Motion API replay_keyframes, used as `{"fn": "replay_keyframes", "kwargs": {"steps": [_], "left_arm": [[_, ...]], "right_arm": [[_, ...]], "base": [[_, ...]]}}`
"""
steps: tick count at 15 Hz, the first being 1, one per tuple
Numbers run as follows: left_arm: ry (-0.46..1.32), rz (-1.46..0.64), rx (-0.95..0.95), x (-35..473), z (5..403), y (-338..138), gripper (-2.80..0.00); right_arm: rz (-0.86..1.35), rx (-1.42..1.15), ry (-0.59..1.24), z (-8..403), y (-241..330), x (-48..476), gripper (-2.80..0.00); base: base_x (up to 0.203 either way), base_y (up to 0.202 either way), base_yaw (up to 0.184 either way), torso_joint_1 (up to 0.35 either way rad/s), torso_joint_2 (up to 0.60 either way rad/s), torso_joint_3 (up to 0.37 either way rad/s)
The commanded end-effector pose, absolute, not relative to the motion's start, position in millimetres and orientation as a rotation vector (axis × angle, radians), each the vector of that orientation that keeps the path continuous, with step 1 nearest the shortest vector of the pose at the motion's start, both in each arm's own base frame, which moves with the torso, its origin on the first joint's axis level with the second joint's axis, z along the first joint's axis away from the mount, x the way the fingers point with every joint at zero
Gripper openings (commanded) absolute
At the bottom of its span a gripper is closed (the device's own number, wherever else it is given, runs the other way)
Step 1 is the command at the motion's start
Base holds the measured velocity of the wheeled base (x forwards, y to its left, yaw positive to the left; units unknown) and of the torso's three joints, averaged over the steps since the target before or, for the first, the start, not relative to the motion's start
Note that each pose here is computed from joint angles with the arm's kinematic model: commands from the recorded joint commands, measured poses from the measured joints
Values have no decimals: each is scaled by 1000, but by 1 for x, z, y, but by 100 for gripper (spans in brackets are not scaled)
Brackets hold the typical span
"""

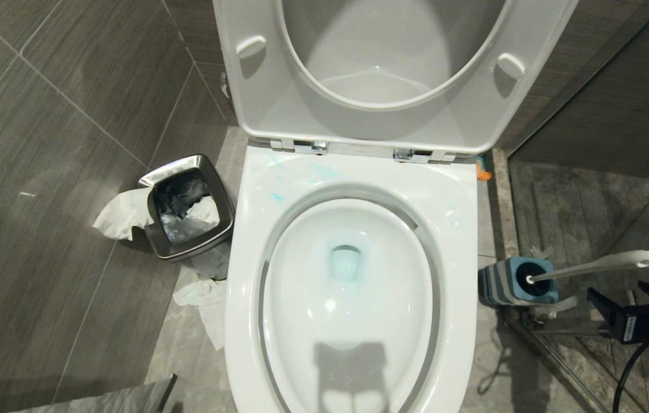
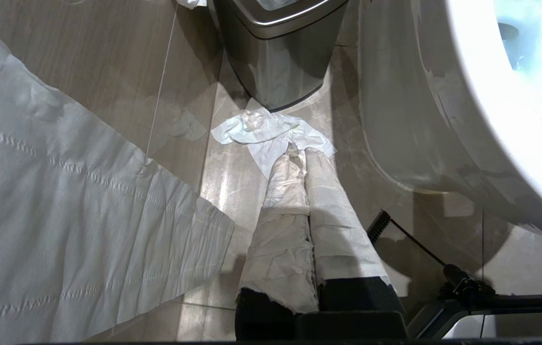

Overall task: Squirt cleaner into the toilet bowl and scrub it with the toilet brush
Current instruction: Scrub the toilet bowl

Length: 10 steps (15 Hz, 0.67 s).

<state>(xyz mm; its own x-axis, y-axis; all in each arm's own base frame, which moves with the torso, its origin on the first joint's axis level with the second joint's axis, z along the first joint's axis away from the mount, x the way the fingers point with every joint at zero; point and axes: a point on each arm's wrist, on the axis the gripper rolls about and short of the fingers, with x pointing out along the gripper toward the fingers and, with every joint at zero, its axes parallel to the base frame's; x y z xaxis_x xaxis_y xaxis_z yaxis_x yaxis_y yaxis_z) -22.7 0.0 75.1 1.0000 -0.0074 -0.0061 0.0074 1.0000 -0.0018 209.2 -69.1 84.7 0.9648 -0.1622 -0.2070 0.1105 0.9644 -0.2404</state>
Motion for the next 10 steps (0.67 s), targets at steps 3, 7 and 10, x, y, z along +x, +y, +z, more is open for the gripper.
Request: {"fn": "replay_keyframes", "kwargs": {"steps": [3,7,10], "left_arm": [[9,-8,-2,-22,75,0,-280],[8,-8,-2,-23,75,0,-280],[9,-8,-2,-22,75,0,-280]], "right_arm": [[-210,-212,185,92,-85,211,0],[-203,-200,175,88,-93,231,0],[-172,-186,199,79,-95,237,0]], "base": [[0,0,0,0,0,0],[0,0,0,0,0,0],[0,0,0,0,0,0]]}}
